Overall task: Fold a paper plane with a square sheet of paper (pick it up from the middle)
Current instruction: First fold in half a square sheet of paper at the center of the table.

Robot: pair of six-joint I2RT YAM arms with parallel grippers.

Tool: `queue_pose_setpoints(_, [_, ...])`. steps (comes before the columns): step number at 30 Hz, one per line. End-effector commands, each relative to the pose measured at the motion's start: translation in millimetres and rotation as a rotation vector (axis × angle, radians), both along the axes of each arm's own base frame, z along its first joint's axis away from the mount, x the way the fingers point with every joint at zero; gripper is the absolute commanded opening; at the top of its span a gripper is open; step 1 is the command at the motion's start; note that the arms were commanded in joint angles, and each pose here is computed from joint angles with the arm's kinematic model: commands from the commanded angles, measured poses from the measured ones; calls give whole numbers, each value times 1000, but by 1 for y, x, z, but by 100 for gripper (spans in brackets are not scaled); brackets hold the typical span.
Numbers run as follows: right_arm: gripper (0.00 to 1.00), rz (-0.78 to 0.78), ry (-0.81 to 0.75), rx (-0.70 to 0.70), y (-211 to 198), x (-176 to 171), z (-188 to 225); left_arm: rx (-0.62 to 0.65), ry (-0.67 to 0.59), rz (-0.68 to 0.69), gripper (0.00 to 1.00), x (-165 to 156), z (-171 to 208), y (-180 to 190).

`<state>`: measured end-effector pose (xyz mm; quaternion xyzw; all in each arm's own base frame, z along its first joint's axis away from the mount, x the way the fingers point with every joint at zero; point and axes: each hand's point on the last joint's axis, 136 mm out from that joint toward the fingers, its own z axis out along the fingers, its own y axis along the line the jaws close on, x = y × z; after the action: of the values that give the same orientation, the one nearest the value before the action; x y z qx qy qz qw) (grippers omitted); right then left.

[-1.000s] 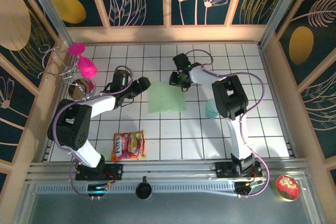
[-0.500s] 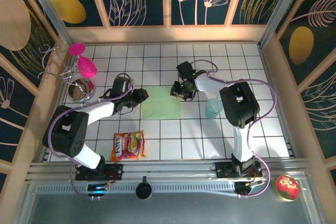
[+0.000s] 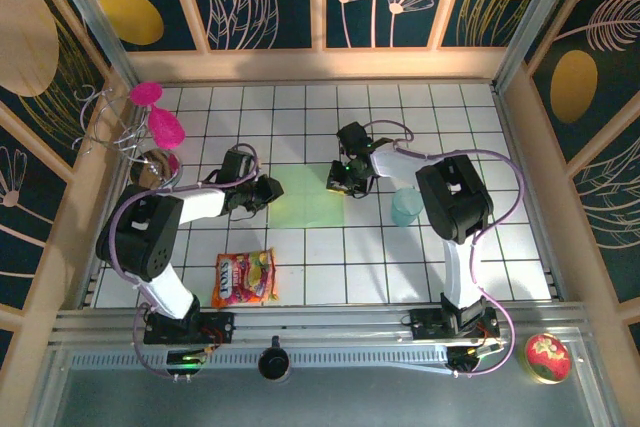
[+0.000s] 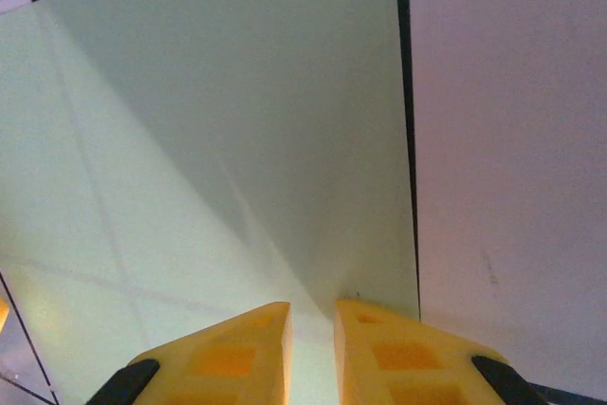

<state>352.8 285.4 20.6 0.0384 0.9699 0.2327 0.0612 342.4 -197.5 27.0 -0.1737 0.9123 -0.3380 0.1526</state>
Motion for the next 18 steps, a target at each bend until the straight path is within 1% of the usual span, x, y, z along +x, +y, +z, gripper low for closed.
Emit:
queue_pose_setpoints(1, [20,12,28,-9,1,-5,-15,22,25,-10,22,-1,-13,-1])
queue_pose_setpoints(11, [19,18,35,18,7,-3,-21,62,62,26,23,-14,-35,11])
queue_pose_setpoints(16, [19,12,21,44,10,-2,-17,62,45,45,22,-14,-31,13])
queue_pose_setpoints(18, [19,17,13,76,15,-1,-15,50,33,43,22,-13,-27,12])
